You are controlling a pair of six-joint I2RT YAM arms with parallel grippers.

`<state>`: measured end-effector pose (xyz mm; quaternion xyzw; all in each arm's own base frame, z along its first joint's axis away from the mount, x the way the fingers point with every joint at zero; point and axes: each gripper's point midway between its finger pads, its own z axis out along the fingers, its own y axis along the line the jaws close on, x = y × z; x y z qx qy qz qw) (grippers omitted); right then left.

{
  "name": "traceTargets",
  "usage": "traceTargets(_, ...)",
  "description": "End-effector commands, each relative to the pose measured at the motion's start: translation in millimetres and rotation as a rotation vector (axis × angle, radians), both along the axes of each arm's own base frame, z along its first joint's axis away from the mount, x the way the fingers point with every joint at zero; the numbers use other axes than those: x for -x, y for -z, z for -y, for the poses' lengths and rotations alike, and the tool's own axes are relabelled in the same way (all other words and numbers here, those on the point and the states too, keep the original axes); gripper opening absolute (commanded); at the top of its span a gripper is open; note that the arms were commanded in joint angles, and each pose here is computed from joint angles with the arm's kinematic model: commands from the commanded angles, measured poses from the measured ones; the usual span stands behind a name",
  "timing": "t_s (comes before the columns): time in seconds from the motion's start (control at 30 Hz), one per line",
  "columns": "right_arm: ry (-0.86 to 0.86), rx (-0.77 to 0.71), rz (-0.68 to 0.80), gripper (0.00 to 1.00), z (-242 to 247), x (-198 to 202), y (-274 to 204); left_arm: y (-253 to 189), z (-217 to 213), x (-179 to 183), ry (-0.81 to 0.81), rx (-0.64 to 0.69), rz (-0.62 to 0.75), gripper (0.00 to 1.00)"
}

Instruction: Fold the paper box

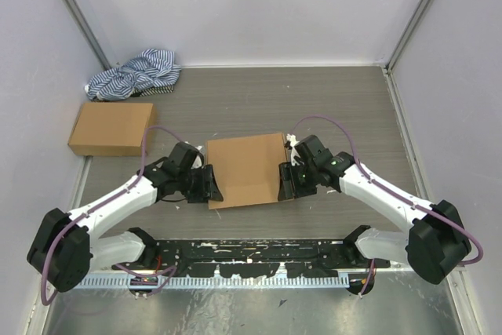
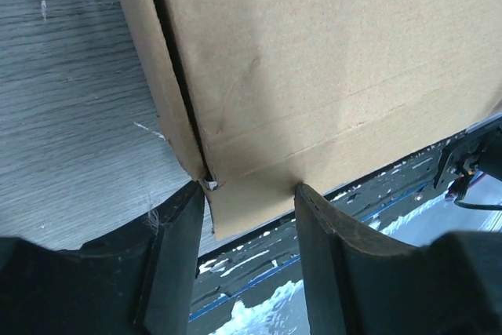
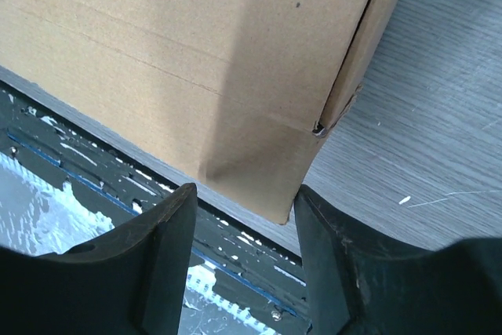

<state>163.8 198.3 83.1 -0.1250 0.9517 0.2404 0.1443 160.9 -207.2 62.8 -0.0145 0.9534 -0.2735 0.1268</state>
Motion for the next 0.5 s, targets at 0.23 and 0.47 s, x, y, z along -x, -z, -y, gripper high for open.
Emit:
traceTargets(0.23,-0.068,-0.124,0.064,0.57,-23,-7,-39,-69,25,-5,0.038,0.219,0.089,0.53)
traceTargets(0.47,-0.069,-0.13,0.071,0.57,-23,-6,-46,-75,22,-2,0.037,0.222,0.091,0.53)
